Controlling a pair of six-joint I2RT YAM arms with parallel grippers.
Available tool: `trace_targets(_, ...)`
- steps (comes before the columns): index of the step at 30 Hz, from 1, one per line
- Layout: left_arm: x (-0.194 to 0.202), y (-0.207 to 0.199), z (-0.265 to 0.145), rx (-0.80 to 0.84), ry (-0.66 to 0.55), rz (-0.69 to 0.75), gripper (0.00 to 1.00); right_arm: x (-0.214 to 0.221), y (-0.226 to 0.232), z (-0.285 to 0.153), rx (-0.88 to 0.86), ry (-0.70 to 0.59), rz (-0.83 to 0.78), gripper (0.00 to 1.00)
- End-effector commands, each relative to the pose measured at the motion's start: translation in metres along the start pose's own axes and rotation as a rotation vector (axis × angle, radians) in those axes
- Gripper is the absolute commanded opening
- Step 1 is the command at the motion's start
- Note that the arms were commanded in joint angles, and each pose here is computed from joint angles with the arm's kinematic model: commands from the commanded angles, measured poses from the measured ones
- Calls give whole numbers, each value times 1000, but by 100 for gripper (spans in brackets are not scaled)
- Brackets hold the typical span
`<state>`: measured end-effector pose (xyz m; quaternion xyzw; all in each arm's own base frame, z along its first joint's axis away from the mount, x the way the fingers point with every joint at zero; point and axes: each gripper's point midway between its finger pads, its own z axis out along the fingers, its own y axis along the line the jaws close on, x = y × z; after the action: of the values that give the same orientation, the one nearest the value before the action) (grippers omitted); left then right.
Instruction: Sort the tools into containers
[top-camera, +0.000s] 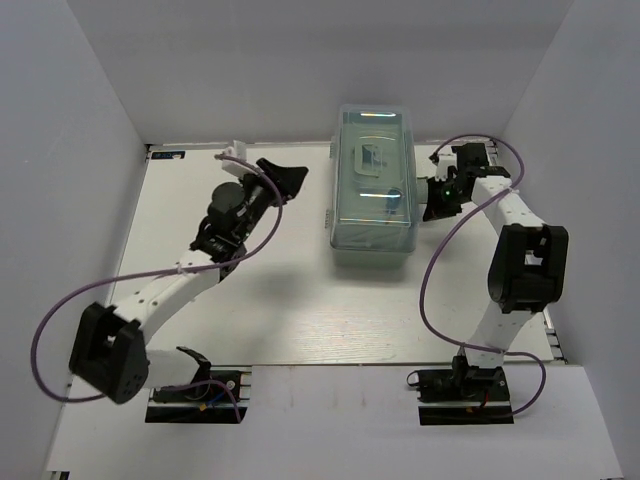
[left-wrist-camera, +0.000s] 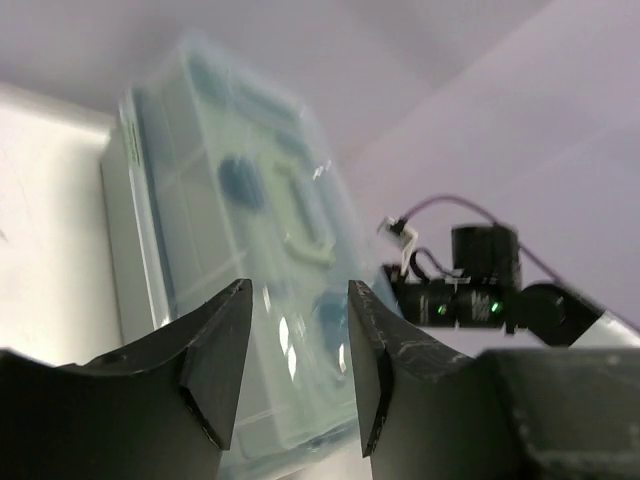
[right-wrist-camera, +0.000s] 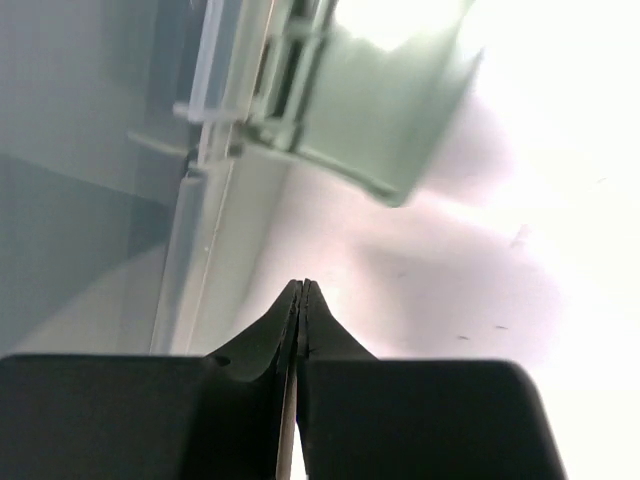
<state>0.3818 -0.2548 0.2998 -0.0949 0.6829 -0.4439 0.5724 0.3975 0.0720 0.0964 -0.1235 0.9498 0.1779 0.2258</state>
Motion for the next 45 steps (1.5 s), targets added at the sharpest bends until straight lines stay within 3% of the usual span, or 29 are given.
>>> trace_targets(1, -5, 33, -23, -166, -10, 111, 54, -24, -14, -22, 123, -127, -8, 0)
trace_targets(4, 29, 50, -16, -168, 103, 109, 50, -38, 1, -34, 70, -204, -35, 0)
trace_targets(8, 82, 71, 5, -169, 290, 91, 37, -46, 8, -43, 58, -239, -64, 1)
trace_targets(11, 115, 76, 17, -146, 386, 80, 34, -45, 7, -47, 68, -250, -82, 5)
trace_targets(17, 155, 65, 22, -23, 505, 53, 32, -38, 6, -61, 111, -276, -111, 8)
trace_targets(23, 169, 40, 17, 114, 567, 38, 32, -28, 3, -63, 121, -272, -105, 8)
trace_targets(27, 173, 38, 13, 127, 590, 32, 32, -26, 5, -64, 120, -266, -96, 9)
trace_targets(28, 172, 49, 12, 62, 586, 46, 32, -26, 3, -67, 133, -273, -93, 9)
trace_targets(29, 172, 60, 8, 1, 581, 51, 35, -25, 1, -67, 145, -267, -90, 9)
trace_targets(32, 146, 105, -13, -285, 507, 85, 44, -24, -14, -77, 254, -275, -76, 38)
trace_targets(33, 135, 109, -18, -336, 479, 101, 48, -27, -12, -89, 272, -305, -85, 54)
trace_targets(34, 126, 126, -33, -445, 459, 141, 54, -25, -16, -93, 299, -305, -85, 64)
trace_targets(35, 104, 113, -38, -436, 411, 175, 75, -20, -17, -93, 301, -303, -89, 74)
trace_targets(36, 94, 110, -44, -438, 397, 205, 87, -20, -12, -102, 305, -330, -104, 79)
trace_targets(37, 84, 105, -50, -430, 402, 268, 90, -10, -6, -104, 284, -332, -108, 90)
trace_targets(38, 68, 88, -56, -376, 377, 305, 100, -7, -2, -105, 273, -341, -95, 90)
trace_targets(39, 59, 77, -58, -341, 372, 343, 100, -9, 5, -124, 283, -400, -85, 90)
trace_targets(42, 33, 50, -75, -250, 388, 500, 100, 11, 18, -126, 238, -419, 0, 90)
trace_targets(45, 23, 50, -95, -247, 417, 614, 100, 39, 26, -122, 214, -413, 10, 90)
